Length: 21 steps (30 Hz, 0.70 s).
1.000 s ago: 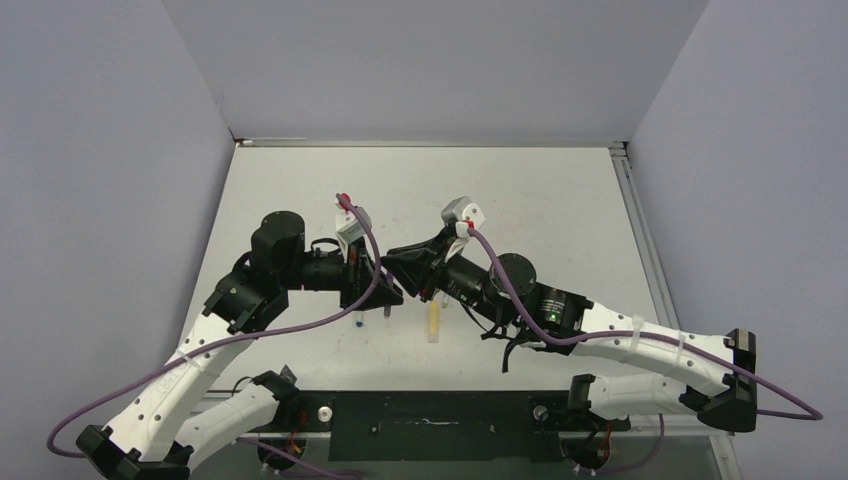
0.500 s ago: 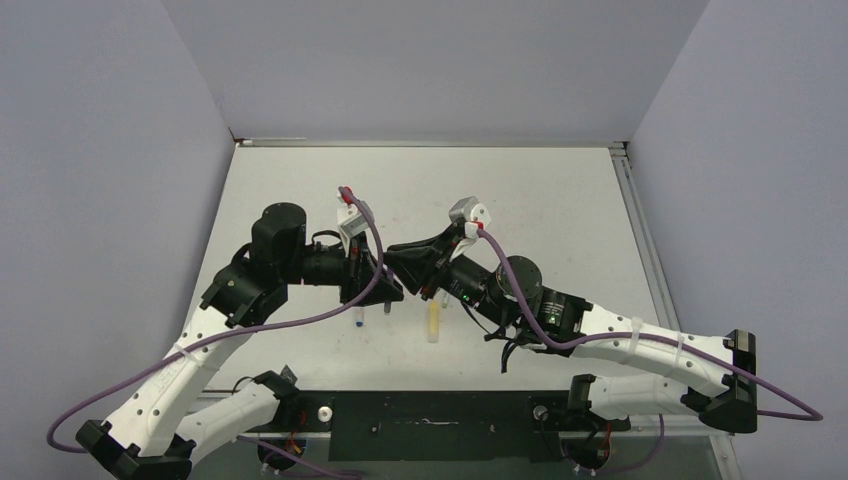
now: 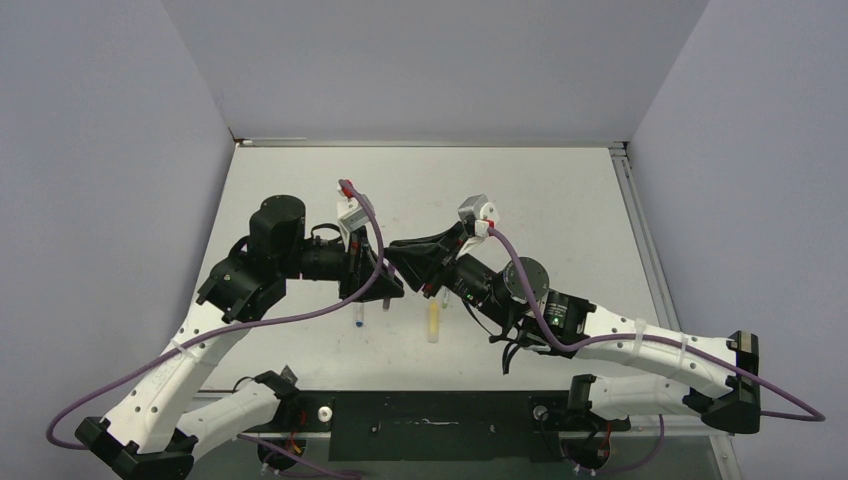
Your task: Insert the pens into the pen caps
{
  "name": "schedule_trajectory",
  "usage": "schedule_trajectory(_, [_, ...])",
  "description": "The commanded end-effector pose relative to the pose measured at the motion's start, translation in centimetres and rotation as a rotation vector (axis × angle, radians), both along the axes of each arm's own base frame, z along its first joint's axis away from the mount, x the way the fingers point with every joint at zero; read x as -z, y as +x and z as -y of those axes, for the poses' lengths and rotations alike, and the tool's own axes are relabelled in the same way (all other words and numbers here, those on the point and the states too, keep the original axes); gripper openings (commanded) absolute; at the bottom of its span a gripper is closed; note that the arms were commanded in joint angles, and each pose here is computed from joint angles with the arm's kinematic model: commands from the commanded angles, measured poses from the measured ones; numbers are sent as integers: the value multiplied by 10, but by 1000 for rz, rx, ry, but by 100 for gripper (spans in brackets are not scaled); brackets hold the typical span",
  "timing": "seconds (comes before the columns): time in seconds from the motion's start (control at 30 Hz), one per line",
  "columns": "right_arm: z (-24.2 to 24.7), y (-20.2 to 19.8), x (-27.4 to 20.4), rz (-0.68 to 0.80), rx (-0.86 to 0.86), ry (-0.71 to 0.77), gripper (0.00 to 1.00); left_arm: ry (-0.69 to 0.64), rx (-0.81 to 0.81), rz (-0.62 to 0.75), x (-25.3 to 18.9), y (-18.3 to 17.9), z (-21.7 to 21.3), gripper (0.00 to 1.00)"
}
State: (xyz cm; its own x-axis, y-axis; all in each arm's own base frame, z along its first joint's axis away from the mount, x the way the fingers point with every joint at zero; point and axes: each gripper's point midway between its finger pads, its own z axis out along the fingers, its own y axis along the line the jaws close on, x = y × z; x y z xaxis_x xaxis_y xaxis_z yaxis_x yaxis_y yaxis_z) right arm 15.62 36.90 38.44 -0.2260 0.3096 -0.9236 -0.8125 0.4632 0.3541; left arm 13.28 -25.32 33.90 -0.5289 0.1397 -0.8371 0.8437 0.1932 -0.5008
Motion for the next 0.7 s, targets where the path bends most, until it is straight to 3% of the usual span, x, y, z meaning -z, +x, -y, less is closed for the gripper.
schedule_trajectory(0.0, [0, -93, 159, -223, -350, -542, 5, -313, -184, 392, -115, 45, -2, 0])
schedule_trajectory(0.43, [-25, -74, 99, -139, -285, -448, 5, -219, -141, 206, -31, 26, -4, 0])
schedule_trajectory(0.67, [-27, -57, 74, -115, -191, -397, 15, -184, -146, 163, -4, 15, -11, 0])
